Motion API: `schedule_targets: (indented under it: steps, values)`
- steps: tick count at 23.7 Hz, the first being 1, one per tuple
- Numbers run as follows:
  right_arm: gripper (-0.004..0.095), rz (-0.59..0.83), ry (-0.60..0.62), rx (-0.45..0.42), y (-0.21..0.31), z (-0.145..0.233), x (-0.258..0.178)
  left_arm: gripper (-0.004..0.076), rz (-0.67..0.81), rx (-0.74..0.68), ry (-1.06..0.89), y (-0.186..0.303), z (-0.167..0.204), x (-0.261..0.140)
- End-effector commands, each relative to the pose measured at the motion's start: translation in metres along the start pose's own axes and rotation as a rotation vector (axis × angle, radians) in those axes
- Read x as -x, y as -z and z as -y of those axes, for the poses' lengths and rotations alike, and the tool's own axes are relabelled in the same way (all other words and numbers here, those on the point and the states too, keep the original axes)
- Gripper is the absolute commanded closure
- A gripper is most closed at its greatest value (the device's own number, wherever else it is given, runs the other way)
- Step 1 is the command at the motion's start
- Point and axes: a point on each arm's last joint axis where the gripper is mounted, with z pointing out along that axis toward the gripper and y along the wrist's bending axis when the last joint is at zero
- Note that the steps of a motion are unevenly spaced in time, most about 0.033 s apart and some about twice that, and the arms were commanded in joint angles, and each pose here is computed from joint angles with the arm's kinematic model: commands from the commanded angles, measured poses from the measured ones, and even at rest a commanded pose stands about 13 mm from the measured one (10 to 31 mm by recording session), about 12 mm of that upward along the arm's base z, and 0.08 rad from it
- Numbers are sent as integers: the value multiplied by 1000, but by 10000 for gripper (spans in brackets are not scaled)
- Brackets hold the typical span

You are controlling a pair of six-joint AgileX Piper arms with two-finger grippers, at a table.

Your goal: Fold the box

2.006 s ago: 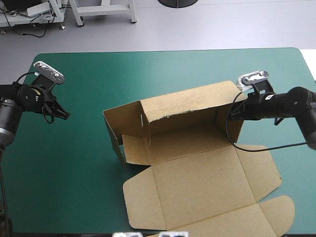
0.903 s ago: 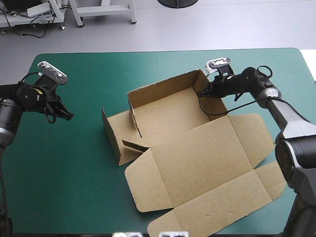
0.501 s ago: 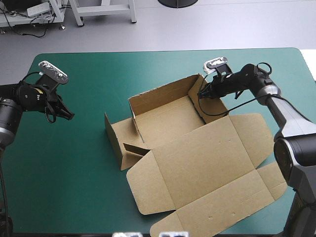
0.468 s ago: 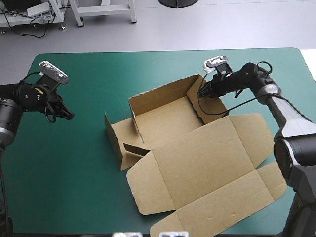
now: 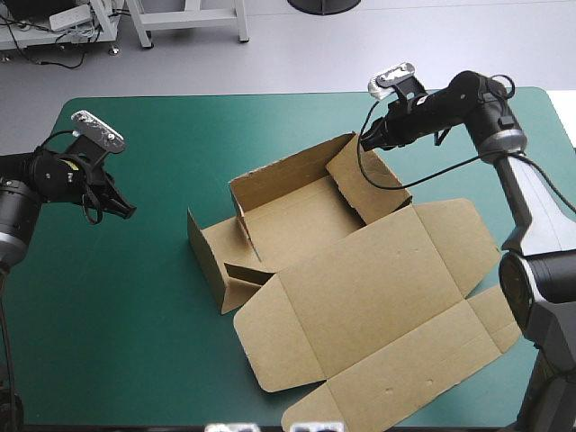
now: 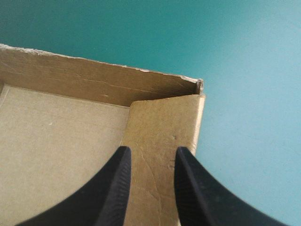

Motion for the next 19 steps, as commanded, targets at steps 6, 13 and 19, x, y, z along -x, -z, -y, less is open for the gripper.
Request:
schedule_targets:
  steps: [6,13,19]
  values:
    - [604,76,13,-130,92,-23,40,707,101,61,13,19,-6,10]
    - [604,182,-95,-168,125,-33,54,707,101,61,13,19,-6,10]
    - [604,-36,-117,-217,79,-11,21,707,109,47,25,19,-5,11]
